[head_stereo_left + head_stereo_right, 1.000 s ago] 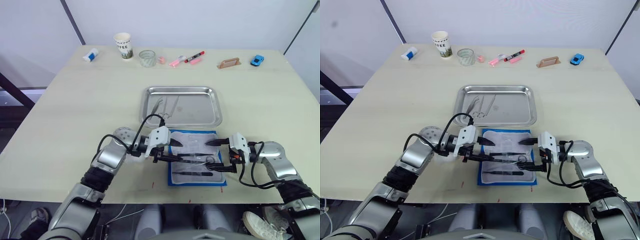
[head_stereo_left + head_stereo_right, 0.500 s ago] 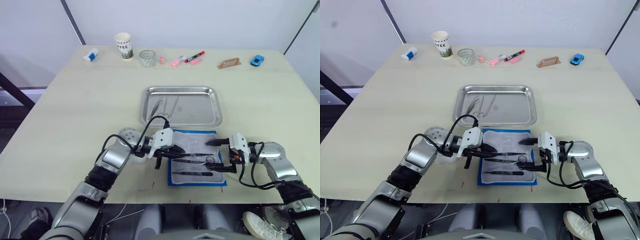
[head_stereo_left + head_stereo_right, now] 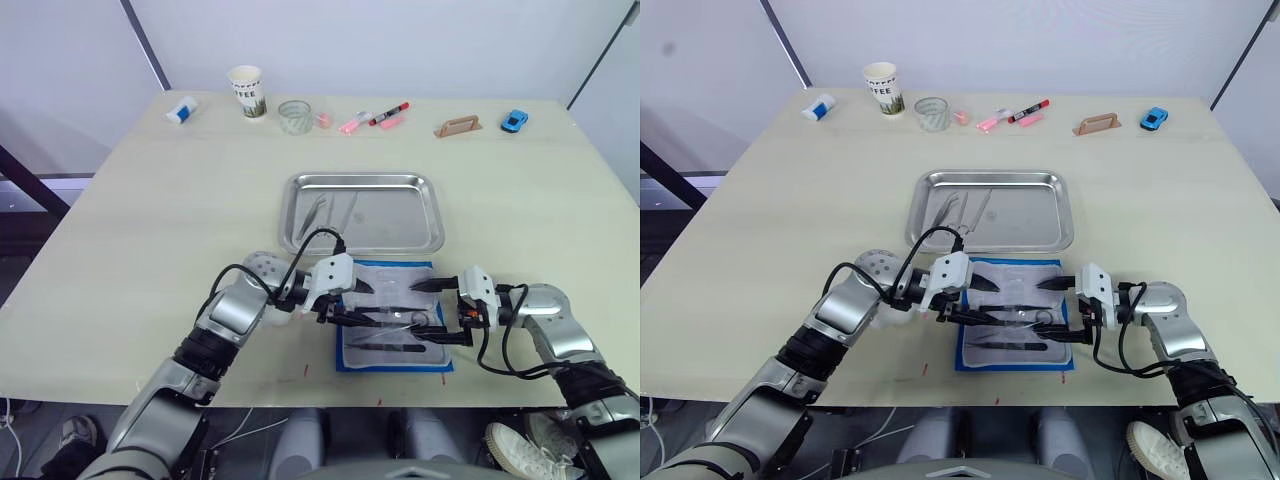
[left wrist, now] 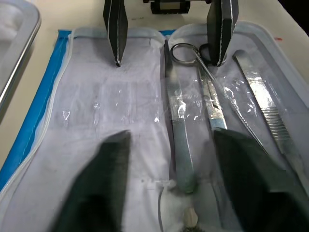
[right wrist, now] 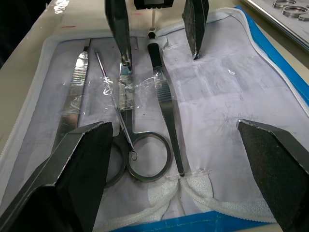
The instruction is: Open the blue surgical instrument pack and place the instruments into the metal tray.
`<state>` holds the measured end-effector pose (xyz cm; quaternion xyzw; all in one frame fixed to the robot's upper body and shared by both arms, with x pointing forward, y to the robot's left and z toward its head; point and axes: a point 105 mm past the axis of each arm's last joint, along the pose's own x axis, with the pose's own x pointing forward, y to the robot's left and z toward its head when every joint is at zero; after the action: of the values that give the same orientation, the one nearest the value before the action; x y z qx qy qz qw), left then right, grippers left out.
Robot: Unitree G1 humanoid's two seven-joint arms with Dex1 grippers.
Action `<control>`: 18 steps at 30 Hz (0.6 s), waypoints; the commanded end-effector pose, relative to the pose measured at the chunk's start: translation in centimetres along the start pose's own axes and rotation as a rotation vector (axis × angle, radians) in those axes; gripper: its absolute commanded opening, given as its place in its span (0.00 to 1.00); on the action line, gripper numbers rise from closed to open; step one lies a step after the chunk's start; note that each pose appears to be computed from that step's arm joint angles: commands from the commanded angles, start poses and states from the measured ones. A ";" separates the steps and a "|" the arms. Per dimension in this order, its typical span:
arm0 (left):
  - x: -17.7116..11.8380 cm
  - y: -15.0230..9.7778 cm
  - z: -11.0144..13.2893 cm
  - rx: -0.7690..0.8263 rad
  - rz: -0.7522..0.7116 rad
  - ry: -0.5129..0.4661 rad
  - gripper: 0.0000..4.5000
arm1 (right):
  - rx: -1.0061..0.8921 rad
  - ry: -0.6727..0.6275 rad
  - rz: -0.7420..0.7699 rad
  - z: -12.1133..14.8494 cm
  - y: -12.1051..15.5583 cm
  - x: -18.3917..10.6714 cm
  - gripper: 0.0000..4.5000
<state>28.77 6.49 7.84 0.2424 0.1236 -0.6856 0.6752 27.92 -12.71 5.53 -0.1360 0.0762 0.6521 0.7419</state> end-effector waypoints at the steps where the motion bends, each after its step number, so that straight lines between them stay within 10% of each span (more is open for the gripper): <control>1: -0.3 0.1 0.6 0.032 0.009 -0.001 0.61 | 0.082 0.060 0.021 -2.1 1.1 0.2 1.00; 9: -0.1 0.1 0.1 0.044 0.011 0.027 0.61 | 0.081 0.056 0.020 -2.1 1.1 0.3 1.00; 18: 0.4 -0.1 -0.7 0.065 -0.008 0.074 0.01 | 0.082 0.057 0.019 -2.0 1.1 0.3 1.00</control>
<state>28.74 6.49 7.39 0.2768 0.1208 -0.6843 0.6637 27.81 -12.63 5.46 -0.1338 0.0768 0.6521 0.7423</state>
